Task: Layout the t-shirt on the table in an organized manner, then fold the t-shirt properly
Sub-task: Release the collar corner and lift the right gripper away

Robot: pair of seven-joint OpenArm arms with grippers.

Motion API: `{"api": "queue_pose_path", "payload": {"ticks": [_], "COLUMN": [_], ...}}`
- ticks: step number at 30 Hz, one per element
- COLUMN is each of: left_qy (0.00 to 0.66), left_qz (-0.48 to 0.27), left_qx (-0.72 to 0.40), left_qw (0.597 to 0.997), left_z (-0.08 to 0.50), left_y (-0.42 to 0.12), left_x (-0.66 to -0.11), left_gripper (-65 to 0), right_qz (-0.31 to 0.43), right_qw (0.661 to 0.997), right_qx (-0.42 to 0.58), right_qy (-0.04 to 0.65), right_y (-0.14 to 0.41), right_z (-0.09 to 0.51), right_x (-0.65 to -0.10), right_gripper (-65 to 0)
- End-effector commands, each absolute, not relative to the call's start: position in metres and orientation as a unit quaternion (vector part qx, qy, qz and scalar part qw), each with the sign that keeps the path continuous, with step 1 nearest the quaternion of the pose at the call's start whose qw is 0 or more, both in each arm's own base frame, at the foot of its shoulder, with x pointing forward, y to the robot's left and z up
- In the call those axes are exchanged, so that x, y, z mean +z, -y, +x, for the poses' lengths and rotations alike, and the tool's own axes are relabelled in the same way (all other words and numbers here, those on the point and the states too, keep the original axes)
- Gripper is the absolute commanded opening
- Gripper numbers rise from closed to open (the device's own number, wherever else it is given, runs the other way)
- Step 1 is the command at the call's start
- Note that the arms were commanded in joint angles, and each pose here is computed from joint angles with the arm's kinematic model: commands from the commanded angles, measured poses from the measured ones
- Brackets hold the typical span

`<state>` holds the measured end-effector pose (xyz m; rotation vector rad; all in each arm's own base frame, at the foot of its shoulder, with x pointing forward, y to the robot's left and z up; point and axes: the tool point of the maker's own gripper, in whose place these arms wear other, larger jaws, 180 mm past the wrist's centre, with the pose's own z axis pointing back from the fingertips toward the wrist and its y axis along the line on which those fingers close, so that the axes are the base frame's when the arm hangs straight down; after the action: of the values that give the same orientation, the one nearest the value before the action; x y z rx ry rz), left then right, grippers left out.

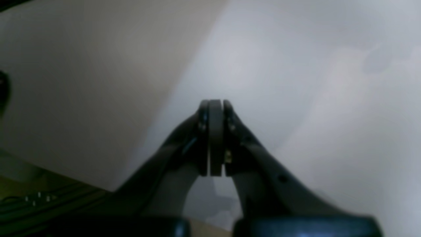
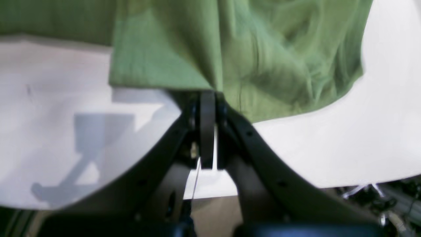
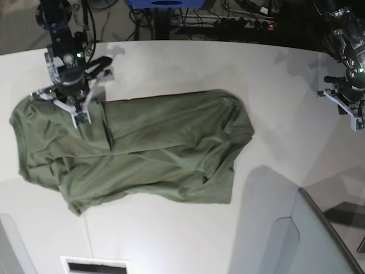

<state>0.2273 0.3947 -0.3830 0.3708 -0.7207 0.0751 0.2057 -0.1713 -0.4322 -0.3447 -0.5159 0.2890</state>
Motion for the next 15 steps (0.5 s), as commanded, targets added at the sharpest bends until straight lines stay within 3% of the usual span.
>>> {"api": "queue_pose_path", "payload": {"ticks": [1, 15], "left_qy": [0.368, 0.381], "left_qz": [0.191, 0.191], "left_qx": [0.034, 0.036], "left_qw": [0.909, 0.904], "left_z": [0.233, 0.244], "left_y": [-0.401, -0.401], "left_x": [-0.370, -0.363], "left_gripper": [-65.0, -65.0], "right_qz": [-0.177, -0.185], "right_qw": [0.939, 0.963], "right_qx": [0.132, 0.063], "right_qy": [0.264, 0.184], "right_y": [0.178, 0.203], "right_z": [0.203, 0.116], "right_x": [-0.423, -0.436], "right_gripper": [-65.0, -65.0]}}
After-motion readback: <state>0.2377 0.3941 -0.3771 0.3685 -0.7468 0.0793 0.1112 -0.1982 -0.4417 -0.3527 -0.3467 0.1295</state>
